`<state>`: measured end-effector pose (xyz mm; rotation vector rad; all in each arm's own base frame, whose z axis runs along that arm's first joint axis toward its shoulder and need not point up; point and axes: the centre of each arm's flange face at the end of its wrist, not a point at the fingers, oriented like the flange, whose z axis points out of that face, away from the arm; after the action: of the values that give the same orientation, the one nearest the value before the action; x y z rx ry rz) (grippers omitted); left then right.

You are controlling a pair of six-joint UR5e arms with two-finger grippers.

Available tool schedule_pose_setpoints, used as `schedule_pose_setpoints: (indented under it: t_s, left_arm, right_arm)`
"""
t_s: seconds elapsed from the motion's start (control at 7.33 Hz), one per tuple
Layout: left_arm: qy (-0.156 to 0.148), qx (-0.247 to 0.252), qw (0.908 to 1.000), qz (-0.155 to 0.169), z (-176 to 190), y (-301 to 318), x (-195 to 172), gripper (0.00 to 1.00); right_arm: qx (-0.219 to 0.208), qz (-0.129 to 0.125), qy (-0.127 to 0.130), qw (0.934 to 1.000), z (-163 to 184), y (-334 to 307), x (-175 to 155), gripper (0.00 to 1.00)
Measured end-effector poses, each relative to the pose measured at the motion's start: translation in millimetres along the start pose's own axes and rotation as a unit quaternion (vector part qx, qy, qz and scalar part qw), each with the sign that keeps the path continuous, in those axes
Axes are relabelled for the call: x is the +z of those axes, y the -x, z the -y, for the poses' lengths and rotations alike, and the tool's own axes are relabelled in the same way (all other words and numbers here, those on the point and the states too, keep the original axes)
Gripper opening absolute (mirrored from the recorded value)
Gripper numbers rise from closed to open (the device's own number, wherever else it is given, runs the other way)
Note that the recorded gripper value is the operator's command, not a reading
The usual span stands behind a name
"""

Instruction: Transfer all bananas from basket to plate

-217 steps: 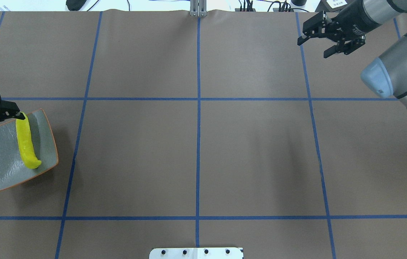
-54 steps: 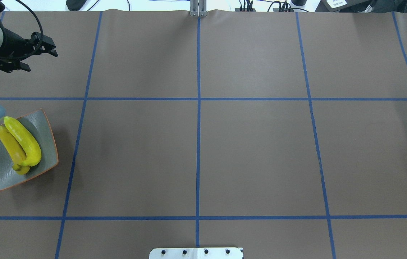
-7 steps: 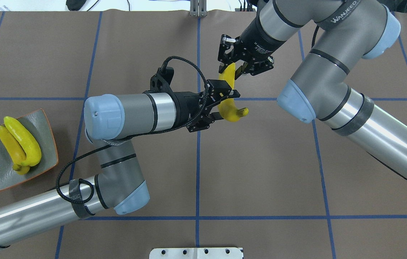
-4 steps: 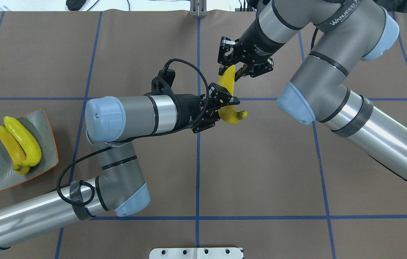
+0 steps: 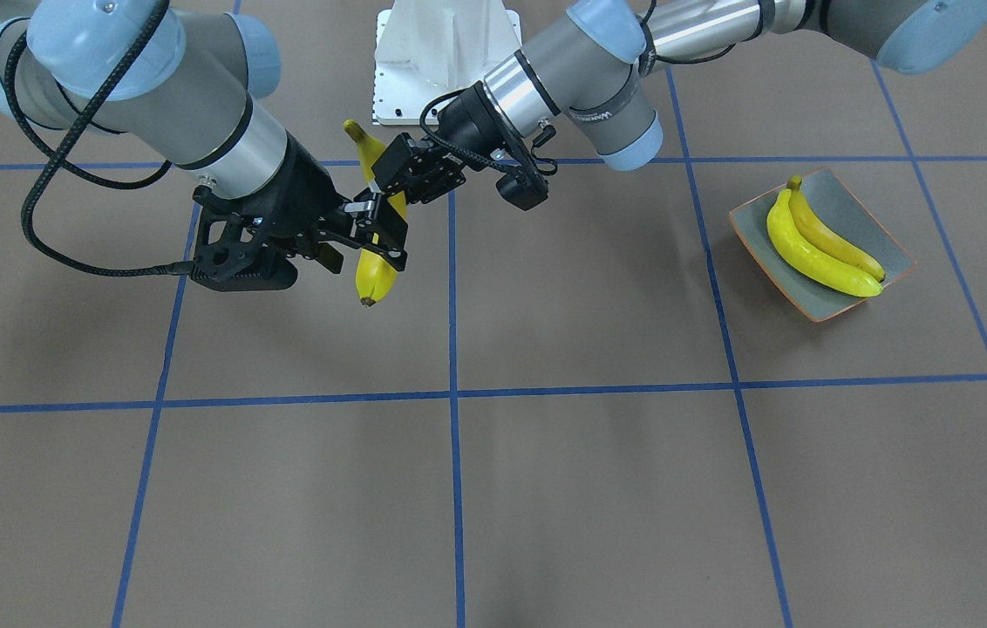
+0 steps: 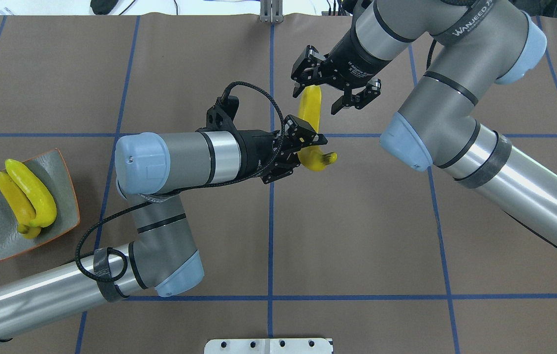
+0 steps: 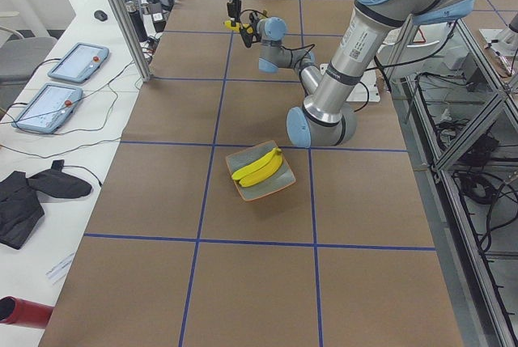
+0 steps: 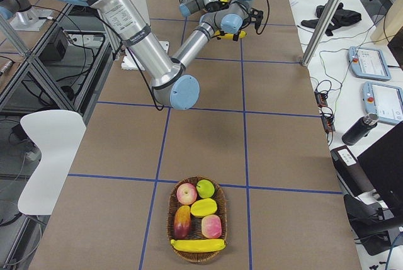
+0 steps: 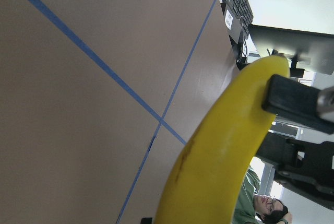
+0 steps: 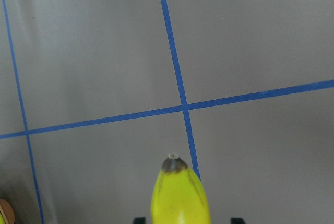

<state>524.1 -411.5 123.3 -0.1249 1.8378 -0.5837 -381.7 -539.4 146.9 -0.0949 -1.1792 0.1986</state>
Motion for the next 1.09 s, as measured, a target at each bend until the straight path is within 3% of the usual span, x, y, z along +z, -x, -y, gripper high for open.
schedule_pose_setpoints:
  t_s: [0.41, 0.68, 0.96, 1.09]
  left_arm:
    - [-0.003, 0.001, 1.0000, 0.008, 5.3, 7.7, -0.4, 0.00]
    - [-0.015, 0.006, 0.9995, 0.027, 24.9, 28.5, -13.2, 0.00]
    - [-0.038, 0.006, 0.9966, 0.073, 69.0, 45.1, -68.5, 0.00]
    - [-0.069, -0.003, 0.9917, 0.109, 87.4, 53.2, -108.2, 0.00]
  right_arm:
    - [0.005, 0.007, -0.003, 1.0000, 6.8, 0.0, -11.8, 1.00]
    - [0.015, 0.016, -0.008, 0.9997, 31.8, -12.7, -45.0, 1.00]
    - [0.022, 0.012, -0.019, 0.9995, 59.4, -44.4, -70.0, 1.00]
    - [0.021, 0.006, -0.025, 0.9994, 68.8, -60.4, -73.5, 1.00]
